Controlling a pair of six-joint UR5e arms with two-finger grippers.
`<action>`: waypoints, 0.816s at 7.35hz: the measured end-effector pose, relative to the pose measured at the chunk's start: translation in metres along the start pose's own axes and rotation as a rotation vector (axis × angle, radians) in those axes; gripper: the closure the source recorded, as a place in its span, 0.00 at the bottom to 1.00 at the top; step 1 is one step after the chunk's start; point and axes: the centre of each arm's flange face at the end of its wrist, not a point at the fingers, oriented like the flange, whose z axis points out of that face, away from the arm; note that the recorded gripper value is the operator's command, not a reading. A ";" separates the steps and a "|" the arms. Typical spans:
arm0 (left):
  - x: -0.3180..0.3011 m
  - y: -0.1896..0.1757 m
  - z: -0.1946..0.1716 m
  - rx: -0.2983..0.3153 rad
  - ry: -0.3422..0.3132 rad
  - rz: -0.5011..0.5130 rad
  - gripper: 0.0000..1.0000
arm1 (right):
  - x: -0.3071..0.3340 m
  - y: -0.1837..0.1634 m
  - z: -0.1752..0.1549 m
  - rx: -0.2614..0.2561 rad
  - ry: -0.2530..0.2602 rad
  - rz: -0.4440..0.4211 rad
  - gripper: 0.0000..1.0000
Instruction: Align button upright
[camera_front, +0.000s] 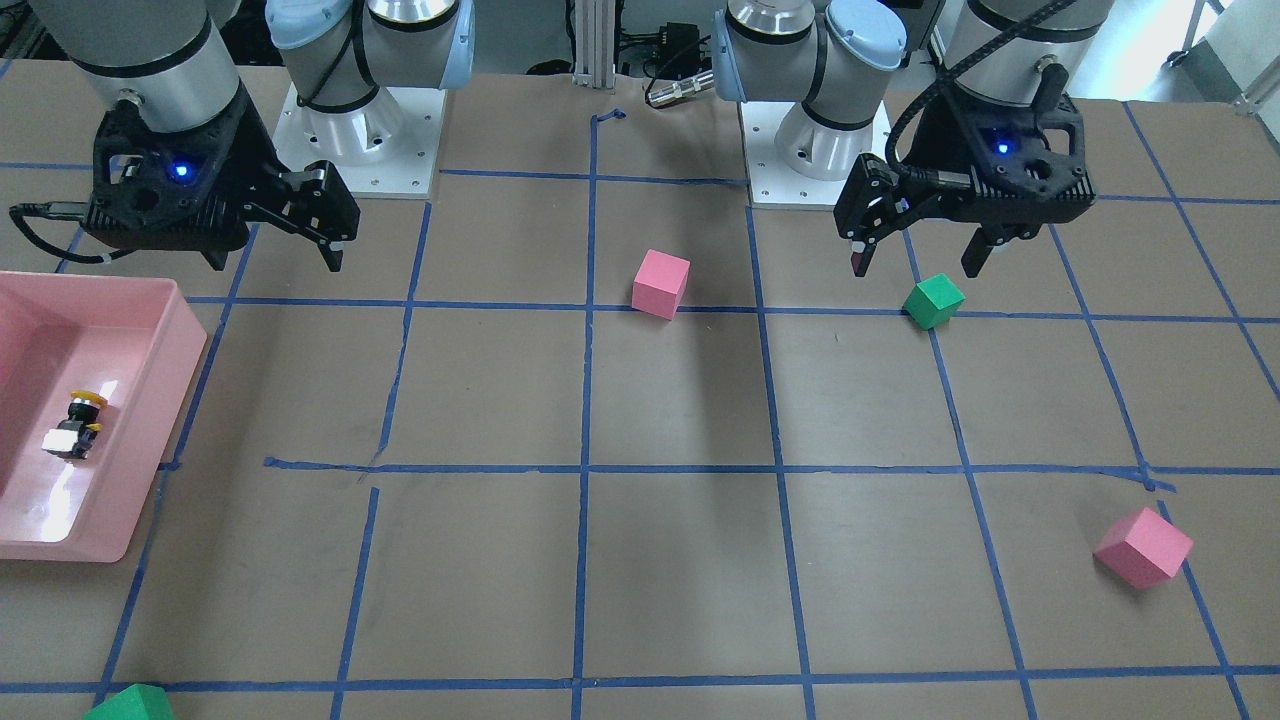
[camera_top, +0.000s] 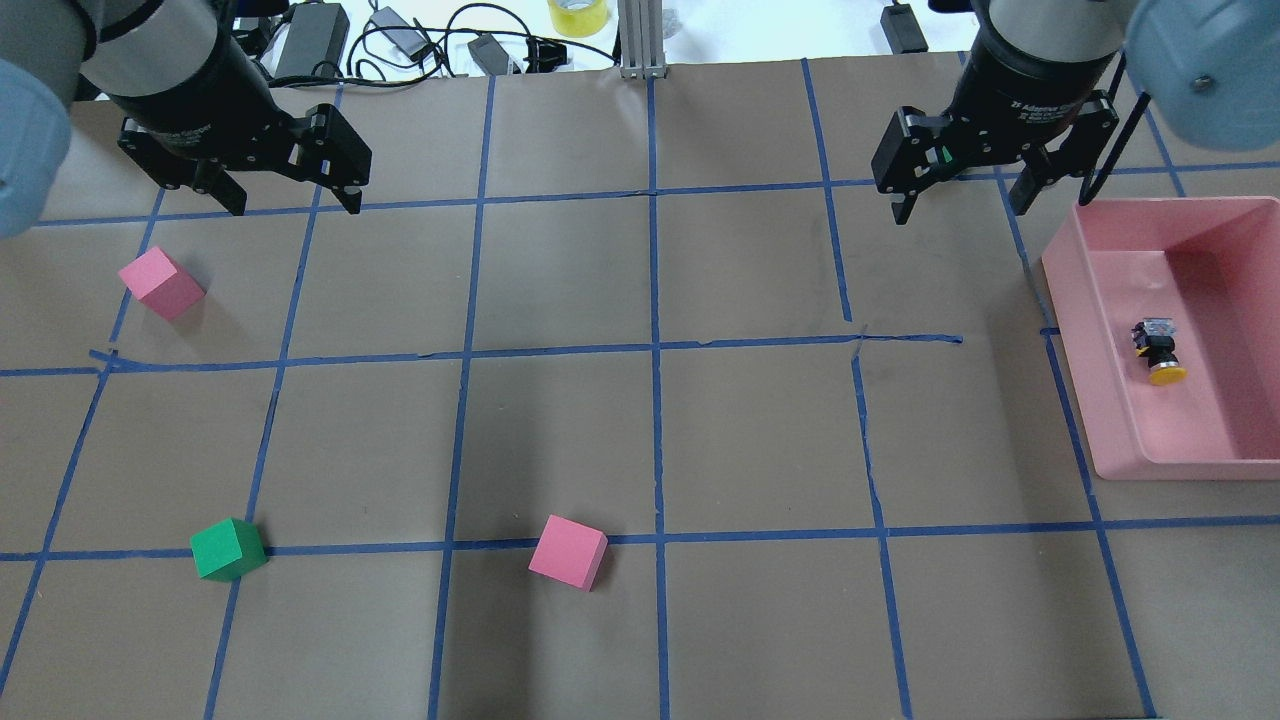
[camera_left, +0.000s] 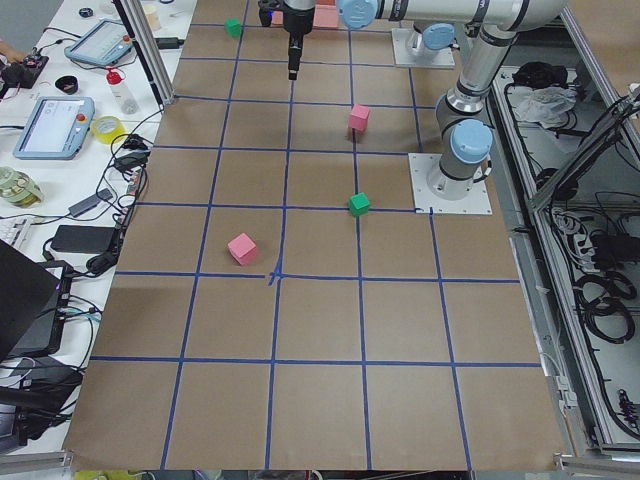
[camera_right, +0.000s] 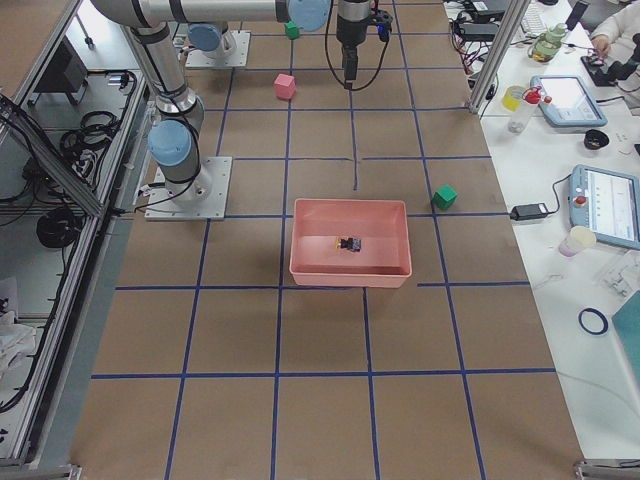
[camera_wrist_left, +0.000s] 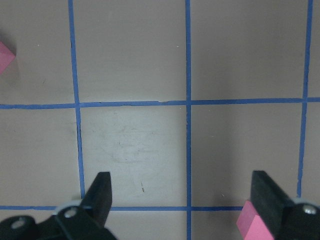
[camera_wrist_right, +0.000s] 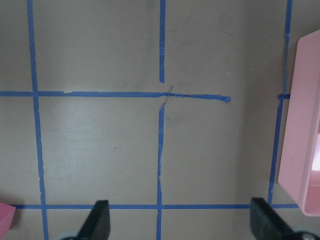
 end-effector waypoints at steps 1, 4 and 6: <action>0.000 0.000 0.000 0.000 0.000 0.000 0.00 | 0.000 0.001 0.001 -0.005 0.001 -0.001 0.00; 0.000 0.000 0.000 0.000 0.000 0.000 0.00 | 0.000 0.002 0.003 -0.014 0.004 -0.001 0.00; 0.000 0.000 0.000 0.000 0.000 0.000 0.00 | 0.000 0.002 0.003 -0.016 0.002 -0.001 0.00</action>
